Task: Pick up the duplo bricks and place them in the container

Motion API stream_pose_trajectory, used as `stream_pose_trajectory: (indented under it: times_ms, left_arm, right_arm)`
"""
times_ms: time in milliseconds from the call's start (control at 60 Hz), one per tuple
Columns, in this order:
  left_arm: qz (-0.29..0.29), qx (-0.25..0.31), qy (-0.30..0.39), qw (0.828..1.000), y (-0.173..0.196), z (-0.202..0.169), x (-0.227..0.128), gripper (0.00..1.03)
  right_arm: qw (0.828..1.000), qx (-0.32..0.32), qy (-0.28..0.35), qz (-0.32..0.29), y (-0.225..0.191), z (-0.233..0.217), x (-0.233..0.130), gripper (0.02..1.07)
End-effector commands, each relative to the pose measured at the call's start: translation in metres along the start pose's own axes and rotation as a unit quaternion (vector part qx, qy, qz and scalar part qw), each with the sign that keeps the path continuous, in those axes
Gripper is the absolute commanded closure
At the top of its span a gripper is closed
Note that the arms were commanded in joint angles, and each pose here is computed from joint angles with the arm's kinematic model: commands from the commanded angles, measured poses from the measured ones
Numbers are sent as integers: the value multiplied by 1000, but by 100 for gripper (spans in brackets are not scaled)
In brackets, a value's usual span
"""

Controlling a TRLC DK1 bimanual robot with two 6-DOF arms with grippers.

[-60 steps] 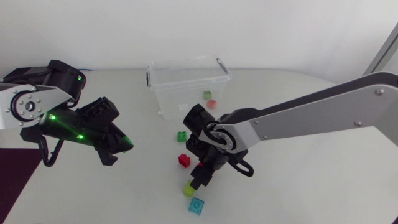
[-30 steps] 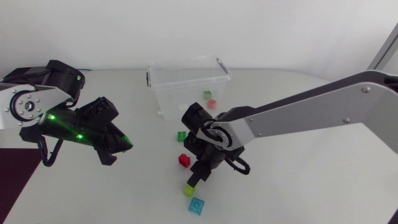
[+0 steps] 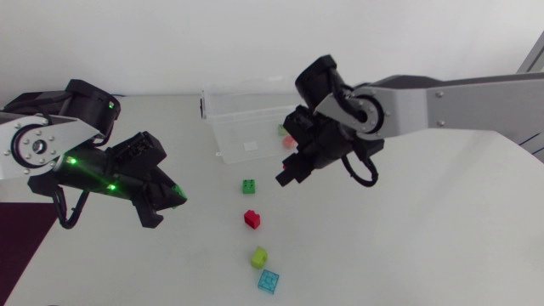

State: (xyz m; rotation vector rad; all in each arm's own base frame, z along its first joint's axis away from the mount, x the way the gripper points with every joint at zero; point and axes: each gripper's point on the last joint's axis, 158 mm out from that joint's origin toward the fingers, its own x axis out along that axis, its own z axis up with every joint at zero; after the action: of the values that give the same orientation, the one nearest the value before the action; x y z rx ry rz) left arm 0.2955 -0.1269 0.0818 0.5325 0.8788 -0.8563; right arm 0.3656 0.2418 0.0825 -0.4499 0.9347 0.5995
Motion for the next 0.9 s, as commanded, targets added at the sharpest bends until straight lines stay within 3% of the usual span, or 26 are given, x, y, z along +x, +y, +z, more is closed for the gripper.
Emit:
stream_pose_trajectory:
  times_ms: [0,367,883]
  left_arm:
    - [6,0,-16,1000,2,13,-9,75]
    - [26,-3,-47,999,16,45,-25,74]
    - [59,-26,-91,994,57,93,-35,74]
  right_arm:
    - [999,12,-27,-13,-10,22,-17,80]
    - [992,43,-103,-55,-54,83,-41,79]
    - [987,68,-123,-80,-98,115,-14,79]
